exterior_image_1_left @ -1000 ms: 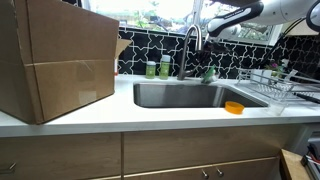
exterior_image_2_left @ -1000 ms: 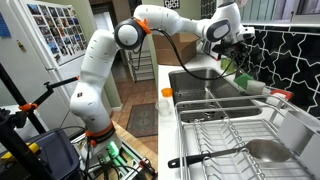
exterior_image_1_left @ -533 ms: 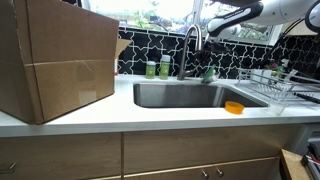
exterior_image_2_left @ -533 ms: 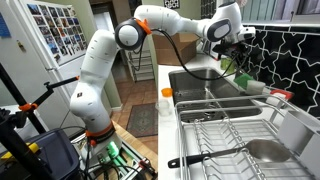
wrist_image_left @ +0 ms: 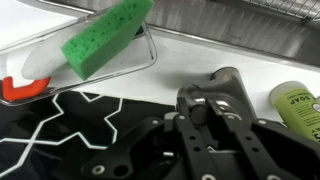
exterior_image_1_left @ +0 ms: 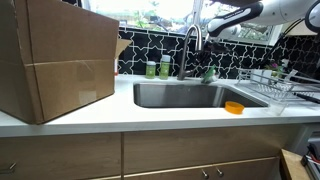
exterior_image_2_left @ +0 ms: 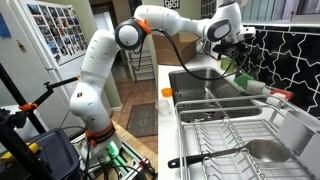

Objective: Open the water tap and draw some water in the clear bowl then place the clear bowl on its previous position

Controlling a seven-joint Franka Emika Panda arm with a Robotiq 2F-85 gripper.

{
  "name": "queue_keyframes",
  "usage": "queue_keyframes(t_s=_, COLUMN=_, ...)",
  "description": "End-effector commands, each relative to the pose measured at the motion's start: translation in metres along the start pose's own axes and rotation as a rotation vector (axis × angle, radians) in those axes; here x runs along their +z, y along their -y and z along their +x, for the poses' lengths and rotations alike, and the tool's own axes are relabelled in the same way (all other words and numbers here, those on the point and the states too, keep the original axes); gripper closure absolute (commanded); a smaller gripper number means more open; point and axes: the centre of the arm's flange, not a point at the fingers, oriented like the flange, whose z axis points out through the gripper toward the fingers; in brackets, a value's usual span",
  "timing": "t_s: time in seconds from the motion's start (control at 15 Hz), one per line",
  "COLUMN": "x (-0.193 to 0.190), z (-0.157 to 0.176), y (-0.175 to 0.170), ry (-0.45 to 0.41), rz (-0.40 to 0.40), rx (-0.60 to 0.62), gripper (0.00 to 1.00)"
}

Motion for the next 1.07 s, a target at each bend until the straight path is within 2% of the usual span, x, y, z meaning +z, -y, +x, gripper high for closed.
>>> queue_keyframes(t_s=0.0, x=-0.0007, z=0.0027, y=-0.0128, ry=0.021, rz=-0.011, rx=-0.008, gripper=0.94)
queue_keyframes(t_s=1.0, x=0.0013, z=-0.0011, y=-0.0169, ry=0.036, rz=-0.031, rx=0.005, gripper=0.94)
